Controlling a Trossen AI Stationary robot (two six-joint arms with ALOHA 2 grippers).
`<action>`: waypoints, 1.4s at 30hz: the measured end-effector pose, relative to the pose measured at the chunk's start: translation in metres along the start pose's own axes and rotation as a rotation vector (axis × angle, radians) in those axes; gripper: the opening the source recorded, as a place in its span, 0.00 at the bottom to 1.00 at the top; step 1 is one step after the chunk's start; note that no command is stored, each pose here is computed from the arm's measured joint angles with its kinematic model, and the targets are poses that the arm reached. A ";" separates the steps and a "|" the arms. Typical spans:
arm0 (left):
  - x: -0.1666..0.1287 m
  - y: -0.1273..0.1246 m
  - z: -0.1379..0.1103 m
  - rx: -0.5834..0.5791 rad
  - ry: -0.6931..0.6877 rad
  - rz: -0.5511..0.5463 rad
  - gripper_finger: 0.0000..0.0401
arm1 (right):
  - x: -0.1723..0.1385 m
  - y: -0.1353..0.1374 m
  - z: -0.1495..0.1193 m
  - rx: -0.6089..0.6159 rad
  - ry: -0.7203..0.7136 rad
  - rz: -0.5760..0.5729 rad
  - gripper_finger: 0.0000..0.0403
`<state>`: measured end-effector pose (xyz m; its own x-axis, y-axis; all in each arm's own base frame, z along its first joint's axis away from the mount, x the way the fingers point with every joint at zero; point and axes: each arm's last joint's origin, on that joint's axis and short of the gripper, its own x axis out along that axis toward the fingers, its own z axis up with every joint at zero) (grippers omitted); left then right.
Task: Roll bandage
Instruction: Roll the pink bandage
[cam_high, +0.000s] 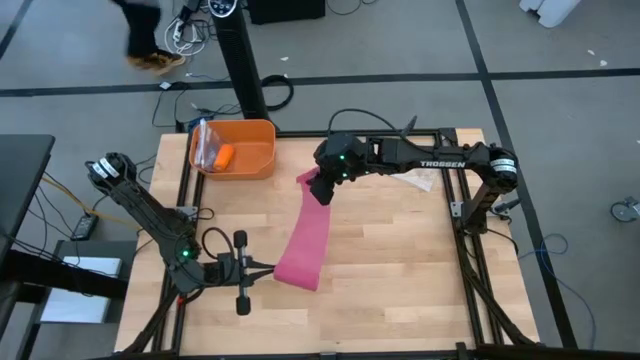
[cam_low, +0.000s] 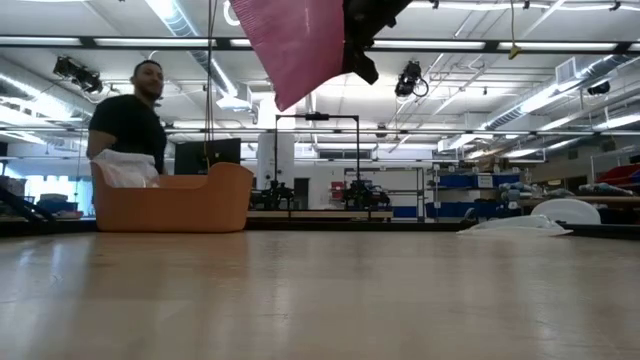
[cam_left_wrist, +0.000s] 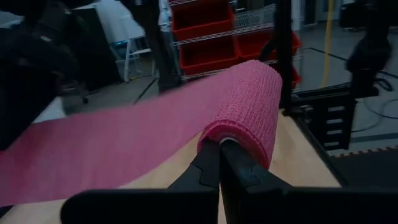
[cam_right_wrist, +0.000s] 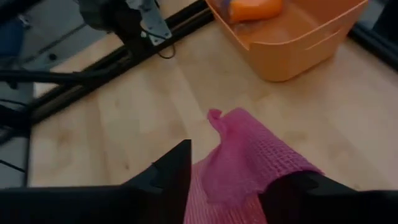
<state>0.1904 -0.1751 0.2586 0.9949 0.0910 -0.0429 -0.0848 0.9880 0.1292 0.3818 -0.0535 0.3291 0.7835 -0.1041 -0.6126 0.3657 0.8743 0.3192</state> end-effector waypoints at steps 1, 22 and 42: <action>0.000 0.000 0.000 0.000 0.000 -0.006 0.00 | 0.000 0.001 0.000 0.010 0.001 0.012 0.44; 0.000 -0.001 0.000 -0.062 0.002 -0.039 0.00 | -0.003 0.003 -0.004 0.535 0.293 0.332 0.63; -0.002 0.016 0.050 -0.019 -0.107 0.113 0.00 | -0.048 0.045 -0.081 -0.379 -0.053 0.161 0.62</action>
<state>0.1896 -0.1658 0.3098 0.9789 0.1891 0.0769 -0.1968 0.9745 0.1083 0.3202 0.0294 0.3139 0.8439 0.0324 -0.5355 0.0336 0.9930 0.1130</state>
